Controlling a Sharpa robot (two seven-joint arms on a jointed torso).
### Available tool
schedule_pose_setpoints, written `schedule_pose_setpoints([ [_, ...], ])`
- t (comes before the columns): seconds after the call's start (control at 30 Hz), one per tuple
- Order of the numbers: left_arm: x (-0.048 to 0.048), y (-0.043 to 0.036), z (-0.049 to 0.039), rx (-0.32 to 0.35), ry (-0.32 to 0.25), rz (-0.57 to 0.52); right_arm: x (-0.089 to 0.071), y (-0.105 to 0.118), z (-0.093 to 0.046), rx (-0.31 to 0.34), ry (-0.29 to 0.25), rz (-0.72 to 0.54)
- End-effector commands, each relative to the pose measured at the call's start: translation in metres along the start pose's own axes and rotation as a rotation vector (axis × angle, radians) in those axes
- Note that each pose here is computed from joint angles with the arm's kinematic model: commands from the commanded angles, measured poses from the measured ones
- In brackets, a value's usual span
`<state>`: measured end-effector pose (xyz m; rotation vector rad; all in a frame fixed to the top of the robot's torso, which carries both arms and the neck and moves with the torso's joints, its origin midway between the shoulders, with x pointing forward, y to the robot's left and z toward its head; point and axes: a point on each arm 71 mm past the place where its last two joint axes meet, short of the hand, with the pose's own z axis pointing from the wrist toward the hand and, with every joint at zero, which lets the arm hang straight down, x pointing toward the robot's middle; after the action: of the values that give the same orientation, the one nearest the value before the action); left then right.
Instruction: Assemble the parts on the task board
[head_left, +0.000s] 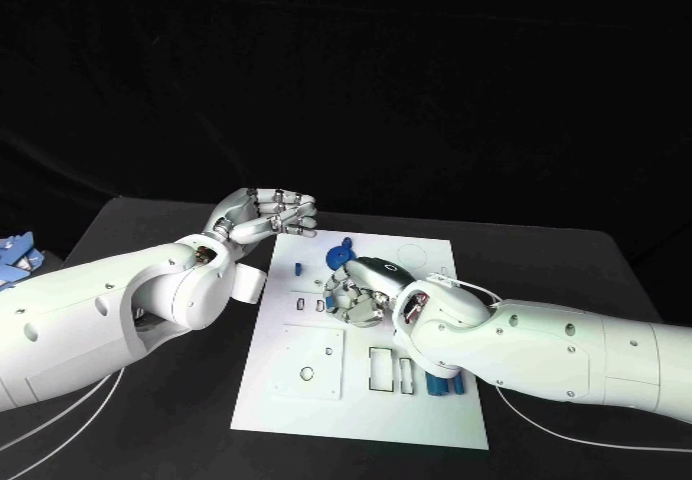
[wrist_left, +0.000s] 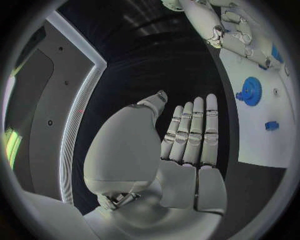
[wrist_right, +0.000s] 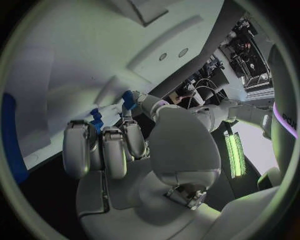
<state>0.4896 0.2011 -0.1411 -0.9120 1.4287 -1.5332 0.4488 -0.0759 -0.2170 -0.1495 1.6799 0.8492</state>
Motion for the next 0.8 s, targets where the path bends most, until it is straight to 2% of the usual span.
schedule_pose_setpoints([
  [0.03,0.0023,-0.0012,0.0004,0.010,0.017,-0.010,0.0050,-0.0026,-0.0010,0.020,0.031,-0.021],
  [0.8,0.0019,-0.0011,0.0002,0.010,0.017,-0.010,0.0050,-0.0057,-0.0005,0.046,0.030,-0.032],
])
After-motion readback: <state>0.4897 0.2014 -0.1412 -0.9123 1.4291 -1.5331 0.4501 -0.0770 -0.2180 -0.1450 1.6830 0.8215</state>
